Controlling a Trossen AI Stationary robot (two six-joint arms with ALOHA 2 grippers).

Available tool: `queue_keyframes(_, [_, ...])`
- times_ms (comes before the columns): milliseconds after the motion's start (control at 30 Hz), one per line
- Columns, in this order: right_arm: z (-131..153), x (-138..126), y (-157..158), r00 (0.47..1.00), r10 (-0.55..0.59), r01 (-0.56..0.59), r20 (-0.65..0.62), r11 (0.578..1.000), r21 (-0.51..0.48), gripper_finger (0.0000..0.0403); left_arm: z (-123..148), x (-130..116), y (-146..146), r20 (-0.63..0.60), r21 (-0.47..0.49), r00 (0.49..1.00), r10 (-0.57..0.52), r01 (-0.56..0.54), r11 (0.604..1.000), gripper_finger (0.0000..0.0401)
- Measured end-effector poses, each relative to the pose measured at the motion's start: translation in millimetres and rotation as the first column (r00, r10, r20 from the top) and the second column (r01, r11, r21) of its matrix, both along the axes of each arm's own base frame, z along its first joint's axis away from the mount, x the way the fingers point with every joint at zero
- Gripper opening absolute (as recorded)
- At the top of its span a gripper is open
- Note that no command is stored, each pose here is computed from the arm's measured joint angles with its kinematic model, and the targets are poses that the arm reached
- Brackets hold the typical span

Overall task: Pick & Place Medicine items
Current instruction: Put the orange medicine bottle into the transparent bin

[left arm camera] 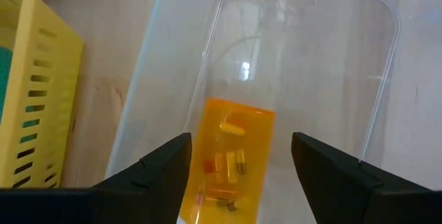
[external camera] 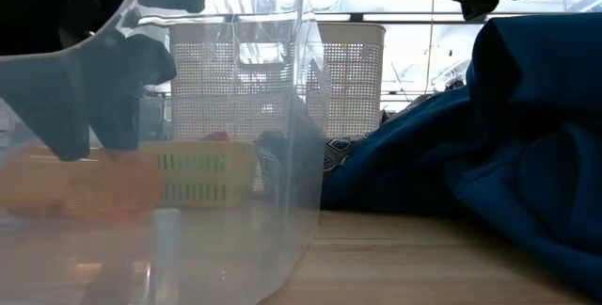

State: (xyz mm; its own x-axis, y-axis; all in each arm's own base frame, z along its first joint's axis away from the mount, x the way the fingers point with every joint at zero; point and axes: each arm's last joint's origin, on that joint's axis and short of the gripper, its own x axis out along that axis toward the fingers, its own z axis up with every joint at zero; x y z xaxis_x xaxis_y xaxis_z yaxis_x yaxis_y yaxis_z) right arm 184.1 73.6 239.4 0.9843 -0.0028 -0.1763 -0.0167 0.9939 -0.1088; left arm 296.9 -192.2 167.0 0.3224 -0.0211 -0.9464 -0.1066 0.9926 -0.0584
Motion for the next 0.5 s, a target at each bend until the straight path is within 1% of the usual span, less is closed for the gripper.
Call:
queue_keyframes(200, [0.0,0.0,0.1,1.000,0.000,0.000,0.000,1.000,0.000,0.0178,4.2,0.8,-1.0,0.010,-0.010,1.000,0.006,-0.006,1.000,0.0253])
queue_keyframes(367, [0.0,0.0,0.0,1.000,0.000,0.000,0.000,1.000,0.000,0.0180,35.2,1.1,-3.2,0.094,-0.053,0.996,0.003,0.002,0.999,0.0245])
queue_keyframes(500, [0.0,0.0,0.0,1.000,0.000,0.000,0.000,1.000,0.000,0.0178,63.7,-4.7,1.6,0.155,-0.062,0.988,0.025,-0.016,0.998,0.0245])
